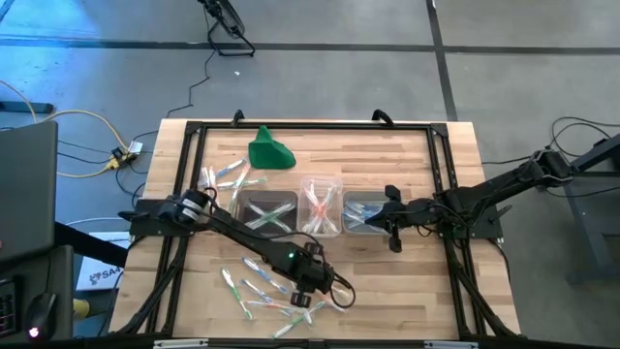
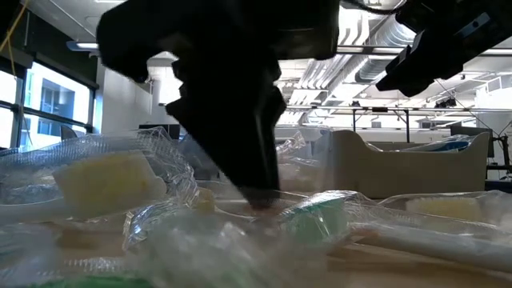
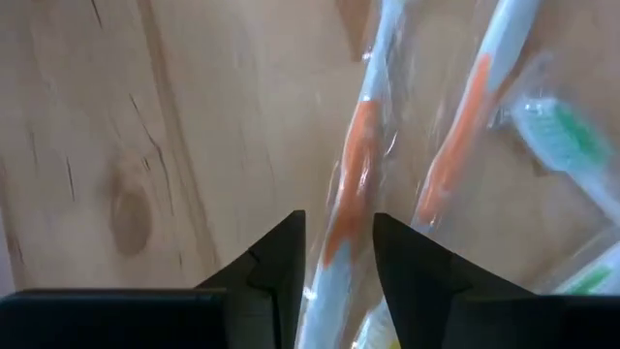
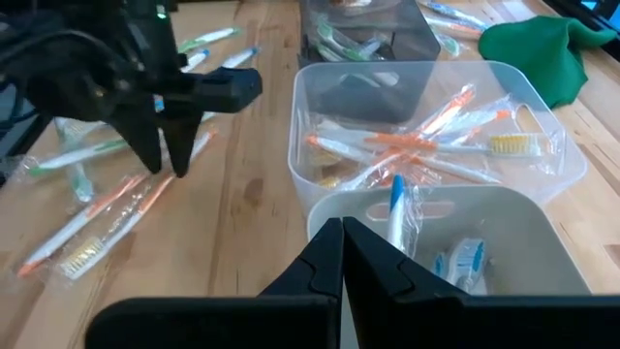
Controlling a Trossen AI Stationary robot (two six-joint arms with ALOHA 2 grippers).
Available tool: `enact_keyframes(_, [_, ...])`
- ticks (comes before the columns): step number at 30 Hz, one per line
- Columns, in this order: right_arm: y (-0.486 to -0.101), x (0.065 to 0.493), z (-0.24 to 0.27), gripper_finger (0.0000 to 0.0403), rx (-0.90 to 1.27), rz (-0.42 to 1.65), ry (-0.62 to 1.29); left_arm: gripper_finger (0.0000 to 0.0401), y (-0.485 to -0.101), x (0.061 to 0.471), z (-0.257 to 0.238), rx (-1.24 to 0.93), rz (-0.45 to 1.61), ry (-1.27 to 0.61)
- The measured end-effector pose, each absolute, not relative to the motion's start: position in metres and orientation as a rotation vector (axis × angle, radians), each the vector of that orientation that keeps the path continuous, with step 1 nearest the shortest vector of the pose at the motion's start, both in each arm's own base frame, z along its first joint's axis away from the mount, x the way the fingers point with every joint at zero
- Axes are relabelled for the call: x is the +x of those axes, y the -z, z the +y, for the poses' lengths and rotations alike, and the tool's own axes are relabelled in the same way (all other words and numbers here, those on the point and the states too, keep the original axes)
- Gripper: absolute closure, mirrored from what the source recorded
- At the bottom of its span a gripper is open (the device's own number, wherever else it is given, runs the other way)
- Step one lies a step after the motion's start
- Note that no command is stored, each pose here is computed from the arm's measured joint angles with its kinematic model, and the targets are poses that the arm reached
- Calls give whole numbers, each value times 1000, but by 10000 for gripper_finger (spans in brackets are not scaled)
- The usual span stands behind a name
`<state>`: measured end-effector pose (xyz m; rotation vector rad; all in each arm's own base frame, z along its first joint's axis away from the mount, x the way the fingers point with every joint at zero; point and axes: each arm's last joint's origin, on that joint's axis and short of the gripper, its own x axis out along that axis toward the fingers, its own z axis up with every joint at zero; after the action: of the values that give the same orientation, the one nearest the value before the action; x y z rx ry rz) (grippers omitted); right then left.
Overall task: Pick & Place Toothbrushes
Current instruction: Put the orange toothbrush into the transparent bin
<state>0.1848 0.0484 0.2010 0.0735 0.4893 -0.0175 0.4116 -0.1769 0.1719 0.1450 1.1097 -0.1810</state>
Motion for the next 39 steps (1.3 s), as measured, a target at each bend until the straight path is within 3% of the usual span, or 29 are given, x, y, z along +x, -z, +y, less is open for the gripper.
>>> enact_keyframes(31, [-201,185,48,401,74,490,18,283,-156,418,-181,101,1125,206])
enact_keyframes(39, [-201,185,48,401,73,490,18,338,-156,419,-181,100,1119,205])
